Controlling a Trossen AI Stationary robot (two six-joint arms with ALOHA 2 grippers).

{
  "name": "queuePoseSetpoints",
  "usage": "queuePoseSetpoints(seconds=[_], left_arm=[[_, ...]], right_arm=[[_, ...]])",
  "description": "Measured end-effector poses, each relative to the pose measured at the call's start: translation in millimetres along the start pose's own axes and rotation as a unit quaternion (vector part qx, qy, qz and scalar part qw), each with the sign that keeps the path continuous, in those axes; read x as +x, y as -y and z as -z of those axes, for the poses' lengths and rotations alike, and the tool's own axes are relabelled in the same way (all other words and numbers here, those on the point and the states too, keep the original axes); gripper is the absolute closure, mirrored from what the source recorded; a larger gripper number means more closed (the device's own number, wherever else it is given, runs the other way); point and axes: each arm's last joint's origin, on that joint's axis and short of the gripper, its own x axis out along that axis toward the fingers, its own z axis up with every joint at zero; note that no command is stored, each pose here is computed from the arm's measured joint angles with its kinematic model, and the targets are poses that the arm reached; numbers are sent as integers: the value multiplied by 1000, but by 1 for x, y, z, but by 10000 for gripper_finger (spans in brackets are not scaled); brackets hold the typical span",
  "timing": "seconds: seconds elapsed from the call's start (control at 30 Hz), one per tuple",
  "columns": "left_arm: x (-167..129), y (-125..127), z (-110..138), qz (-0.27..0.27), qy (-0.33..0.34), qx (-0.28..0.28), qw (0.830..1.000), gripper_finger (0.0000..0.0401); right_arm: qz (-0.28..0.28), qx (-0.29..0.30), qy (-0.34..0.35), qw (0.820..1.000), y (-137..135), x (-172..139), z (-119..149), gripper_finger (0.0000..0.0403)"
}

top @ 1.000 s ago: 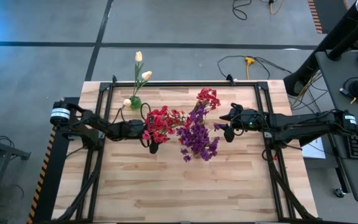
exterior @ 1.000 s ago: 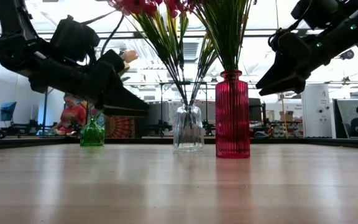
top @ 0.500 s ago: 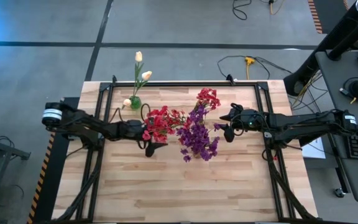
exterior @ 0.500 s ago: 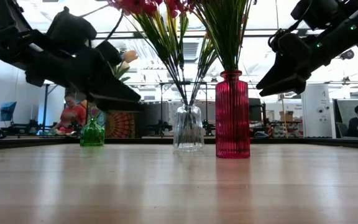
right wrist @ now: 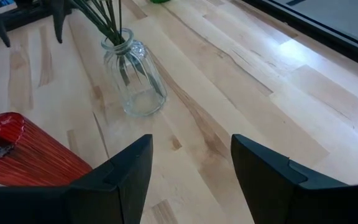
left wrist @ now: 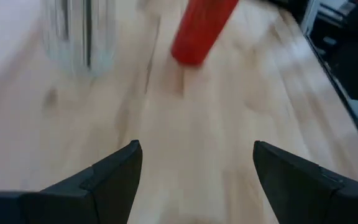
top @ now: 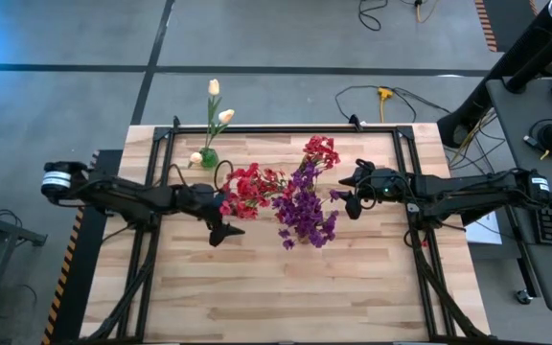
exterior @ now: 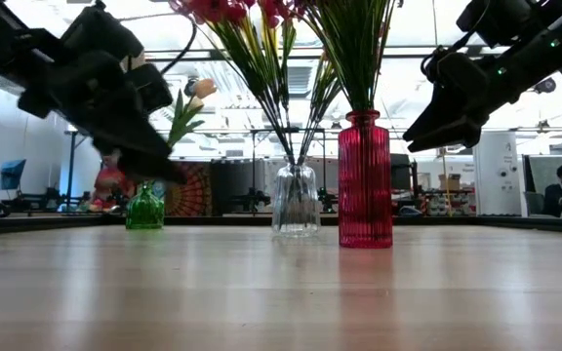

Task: Sort flowers into vase by color
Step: Adjust the transparent vase

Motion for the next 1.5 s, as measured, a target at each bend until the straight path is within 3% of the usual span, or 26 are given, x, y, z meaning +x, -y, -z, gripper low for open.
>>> queuePoseSetpoints(seconds=[0.17, 0.4, 0.6, 0.93, 1.27, 1.4, 1.5], left_arm=[[-12, 0, 9, -11, -63, -70, 996, 113], [-22, 11, 19, 35, -131, -122, 983, 113], [-24, 13, 32, 17, -194, -167, 967, 113], [-18, 23, 39, 22, -216, -151, 964, 113], [-18, 46, 52, 42, -260, -183, 947, 113], [-19, 54, 55, 55, -262, -157, 951, 113], [-17, 62, 50, 96, -228, -110, 963, 113]], right_arm=[[0, 0, 0, 1000, 0, 0, 0, 193], [-2, 8, -1, 1000, 0, 0, 0, 193], [-2, 9, -1, 1000, 0, 0, 0, 193], [-15, 13, -5, 1000, -1, 0, 0, 193], [-20, 10, -6, 1000, -3, 0, 1, 193], [-24, 9, -7, 1000, -5, -1, 2, 193], [-32, 11, -9, 999, -8, -1, 2, 193]])
